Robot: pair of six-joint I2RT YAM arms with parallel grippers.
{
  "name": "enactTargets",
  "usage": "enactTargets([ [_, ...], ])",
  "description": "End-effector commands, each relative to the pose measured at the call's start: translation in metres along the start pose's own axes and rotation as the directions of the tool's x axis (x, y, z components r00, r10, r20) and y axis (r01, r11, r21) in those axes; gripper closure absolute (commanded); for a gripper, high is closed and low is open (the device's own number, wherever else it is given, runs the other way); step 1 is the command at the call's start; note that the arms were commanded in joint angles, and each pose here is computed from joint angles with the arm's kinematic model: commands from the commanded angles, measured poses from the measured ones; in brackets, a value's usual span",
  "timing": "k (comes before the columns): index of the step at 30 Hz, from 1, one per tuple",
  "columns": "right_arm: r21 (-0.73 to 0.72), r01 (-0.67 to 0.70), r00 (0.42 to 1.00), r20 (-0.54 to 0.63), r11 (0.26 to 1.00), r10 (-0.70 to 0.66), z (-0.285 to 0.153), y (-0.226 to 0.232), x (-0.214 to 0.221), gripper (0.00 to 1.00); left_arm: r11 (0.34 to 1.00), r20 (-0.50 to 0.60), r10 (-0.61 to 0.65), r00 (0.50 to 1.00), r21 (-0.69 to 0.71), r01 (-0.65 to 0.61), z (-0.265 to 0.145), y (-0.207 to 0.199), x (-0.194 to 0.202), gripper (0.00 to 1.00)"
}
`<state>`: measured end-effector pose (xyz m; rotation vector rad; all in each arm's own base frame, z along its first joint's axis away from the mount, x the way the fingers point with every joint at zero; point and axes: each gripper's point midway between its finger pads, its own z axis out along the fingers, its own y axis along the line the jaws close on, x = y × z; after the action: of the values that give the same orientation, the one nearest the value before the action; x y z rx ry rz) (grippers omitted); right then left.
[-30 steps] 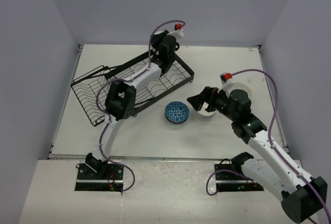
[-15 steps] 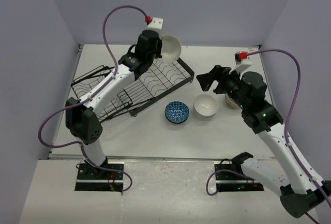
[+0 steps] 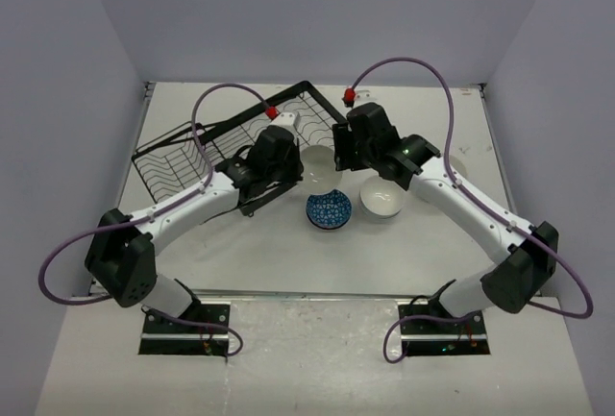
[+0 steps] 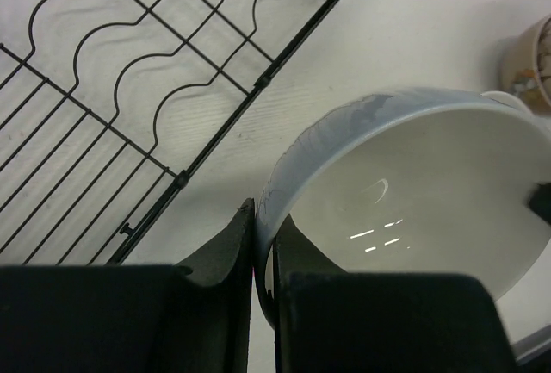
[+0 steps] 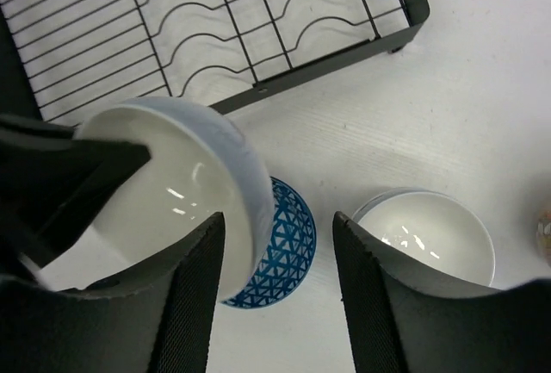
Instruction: Unload the bowls from the dish rack
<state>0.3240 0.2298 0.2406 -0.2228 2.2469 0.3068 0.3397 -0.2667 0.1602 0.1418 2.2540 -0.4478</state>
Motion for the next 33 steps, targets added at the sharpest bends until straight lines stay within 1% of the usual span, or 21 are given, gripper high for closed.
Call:
enactTargets([
  [1,0.080,0.040,0.999,-0.013,0.996,-0.040,0.000,-0.006,-0.003,0.47,0.983,0.204,-0.133,0.970,0.155,0.102,-0.035,-0.032,-0.061,1.00],
  [4,0.095,0.057,0.998,-0.045,0.994,-0.052,0.012,-0.005,0.007,0.50,0.980,0.205,-0.136,0.969,0.170,0.102,-0.040,-0.033,-0.061,1.00],
  [6,0.110,0.068,0.996,-0.073,0.992,-0.060,0.021,-0.007,0.015,0.62,0.976,0.200,-0.139,0.970,0.191,0.101,-0.044,-0.036,-0.061,1.00],
  [7,0.112,0.069,0.995,-0.075,0.991,-0.060,0.023,-0.007,0.016,0.73,0.975,0.199,-0.139,0.970,0.199,0.099,-0.045,-0.038,-0.061,1.00],
  [8,0.113,0.072,0.995,-0.080,0.991,-0.063,0.024,-0.007,0.019,0.99,0.976,0.204,-0.139,0.969,0.195,0.099,-0.046,-0.037,-0.062,1.00],
  [11,0.104,0.058,0.997,-0.066,0.993,-0.051,0.025,-0.005,0.018,1.00,0.982,0.226,-0.136,0.964,0.159,0.102,-0.050,-0.030,-0.068,1.00],
  [12,0.102,0.052,0.997,-0.057,0.993,-0.047,0.024,-0.005,0.017,1.00,0.983,0.234,-0.135,0.963,0.154,0.101,-0.054,-0.029,-0.070,0.92],
  [13,0.100,0.051,0.997,-0.055,0.994,-0.046,0.023,-0.006,0.017,1.00,0.984,0.245,-0.125,0.962,0.151,0.090,-0.057,-0.029,-0.074,0.68],
  [14,0.113,0.052,0.998,-0.044,0.992,-0.047,0.020,-0.009,0.014,1.00,0.986,0.259,-0.129,0.957,0.140,0.095,-0.064,-0.026,-0.078,0.32],
  [15,0.112,0.049,0.998,-0.034,0.993,-0.045,0.016,-0.010,0.011,1.00,0.987,0.268,-0.133,0.954,0.126,0.102,-0.068,-0.023,-0.081,0.07],
  [16,0.120,0.036,0.999,-0.036,0.992,-0.032,0.014,-0.018,0.009,1.00,0.987,0.283,-0.136,0.949,0.117,0.107,-0.075,-0.021,-0.087,0.00],
  [18,0.085,-0.011,0.999,-0.035,0.996,0.014,0.002,-0.031,0.005,1.00,0.989,0.325,-0.142,0.935,0.081,0.122,-0.099,-0.009,-0.094,0.00],
  [19,0.078,-0.018,0.998,-0.062,0.997,0.023,0.001,-0.038,0.014,1.00,0.991,0.326,-0.136,0.936,0.052,0.126,-0.105,0.000,-0.089,0.00],
  [20,0.066,-0.029,0.996,-0.077,0.997,0.034,-0.003,-0.044,0.017,1.00,0.988,0.384,-0.151,0.911,0.048,0.144,-0.129,0.008,-0.099,0.00],
  [23,0.049,-0.054,0.989,-0.138,0.997,0.060,-0.014,-0.067,0.037,1.00,0.987,0.445,-0.144,0.884,0.004,0.159,-0.167,0.033,-0.094,0.00],
  [25,0.047,-0.080,0.981,-0.176,0.996,0.087,-0.018,-0.080,0.051,1.00,0.987,0.443,-0.118,0.889,-0.043,0.153,-0.179,0.048,-0.082,0.00],
  [26,0.046,-0.086,0.978,-0.188,0.995,0.093,-0.018,-0.085,0.055,1.00,0.988,0.461,-0.121,0.879,-0.033,0.154,-0.193,0.051,-0.083,0.00],
  [28,0.075,-0.119,0.969,-0.209,0.990,0.132,-0.018,-0.101,0.064,1.00,0.991,0.439,-0.103,0.893,-0.032,0.130,-0.202,0.054,-0.073,0.00],
  [30,0.091,-0.147,0.960,-0.225,0.985,0.164,-0.017,-0.115,0.070,1.00,0.993,0.441,-0.108,0.891,0.008,0.116,-0.216,0.052,-0.069,0.00],
  [31,0.096,-0.155,0.955,-0.240,0.983,0.174,-0.016,-0.118,0.076,1.00,0.995,0.410,-0.096,0.907,0.038,0.088,-0.215,0.048,-0.060,0.00],
  [33,0.111,-0.176,0.948,-0.249,0.978,0.199,-0.014,-0.126,0.080,1.00,0.995,0.394,-0.088,0.915,0.068,0.067,-0.222,0.048,-0.047,0.00],
])
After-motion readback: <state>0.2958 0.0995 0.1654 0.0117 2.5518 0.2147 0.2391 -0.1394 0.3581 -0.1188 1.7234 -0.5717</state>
